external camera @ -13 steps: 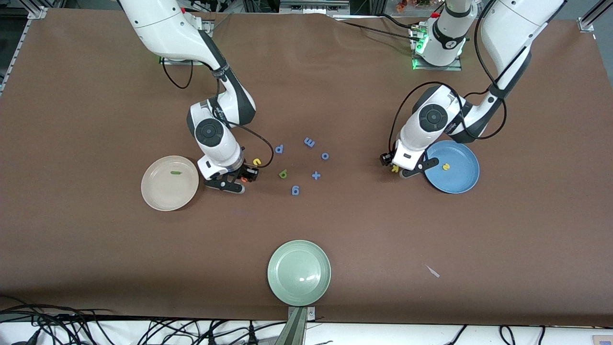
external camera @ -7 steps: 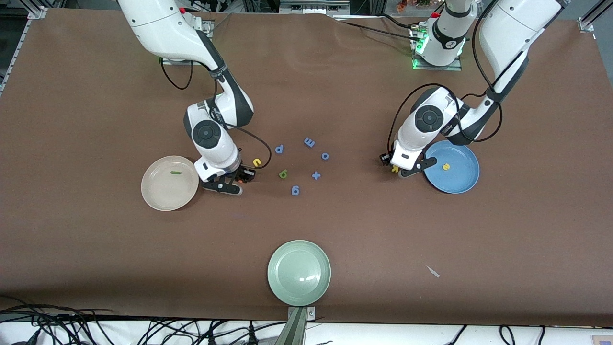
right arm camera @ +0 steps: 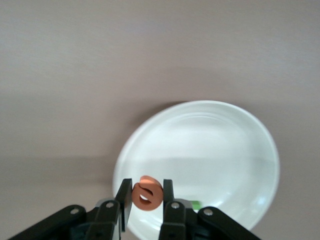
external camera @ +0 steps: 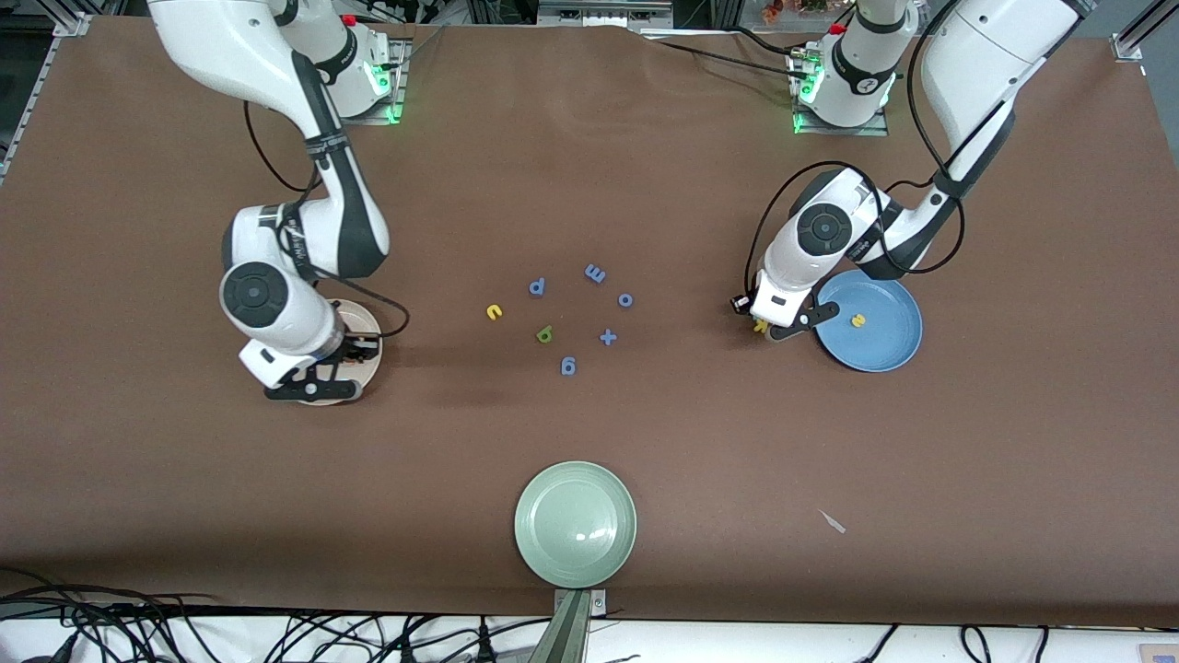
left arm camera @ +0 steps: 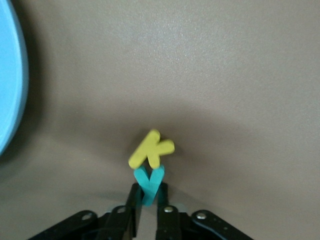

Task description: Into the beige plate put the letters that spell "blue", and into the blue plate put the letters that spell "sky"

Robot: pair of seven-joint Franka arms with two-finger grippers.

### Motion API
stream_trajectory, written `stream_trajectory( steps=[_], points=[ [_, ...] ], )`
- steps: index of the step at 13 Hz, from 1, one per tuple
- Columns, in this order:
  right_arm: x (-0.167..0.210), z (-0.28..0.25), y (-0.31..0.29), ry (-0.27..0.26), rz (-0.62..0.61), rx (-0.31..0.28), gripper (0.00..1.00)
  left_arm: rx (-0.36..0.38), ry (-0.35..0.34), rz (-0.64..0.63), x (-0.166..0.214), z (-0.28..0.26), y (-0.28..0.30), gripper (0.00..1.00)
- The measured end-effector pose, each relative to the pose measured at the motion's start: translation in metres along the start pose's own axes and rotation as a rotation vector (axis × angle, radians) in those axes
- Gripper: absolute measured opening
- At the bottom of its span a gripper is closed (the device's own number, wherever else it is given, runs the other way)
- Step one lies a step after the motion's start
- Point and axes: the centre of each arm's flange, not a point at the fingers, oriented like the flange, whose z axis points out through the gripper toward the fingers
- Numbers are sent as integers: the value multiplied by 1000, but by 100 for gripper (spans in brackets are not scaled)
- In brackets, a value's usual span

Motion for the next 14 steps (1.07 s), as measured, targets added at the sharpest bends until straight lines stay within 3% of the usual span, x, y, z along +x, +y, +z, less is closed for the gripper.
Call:
stream_trajectory(
  steps=[4, 7, 10, 14],
  points=[
    [-17, 31, 5, -22, 19, 14, 33, 25, 15, -25, 20, -16, 0, 12],
    [-22, 36, 6, -19, 24, 19, 60, 62, 30, -41, 37, -43, 5, 12],
    [-23, 24, -6, -4, 49, 41, 63, 119, 7, -31, 53, -69, -1, 12],
    [-44, 13, -95, -10, 185, 103, 67, 123, -36, 33, 86, -90, -62, 12]
  ],
)
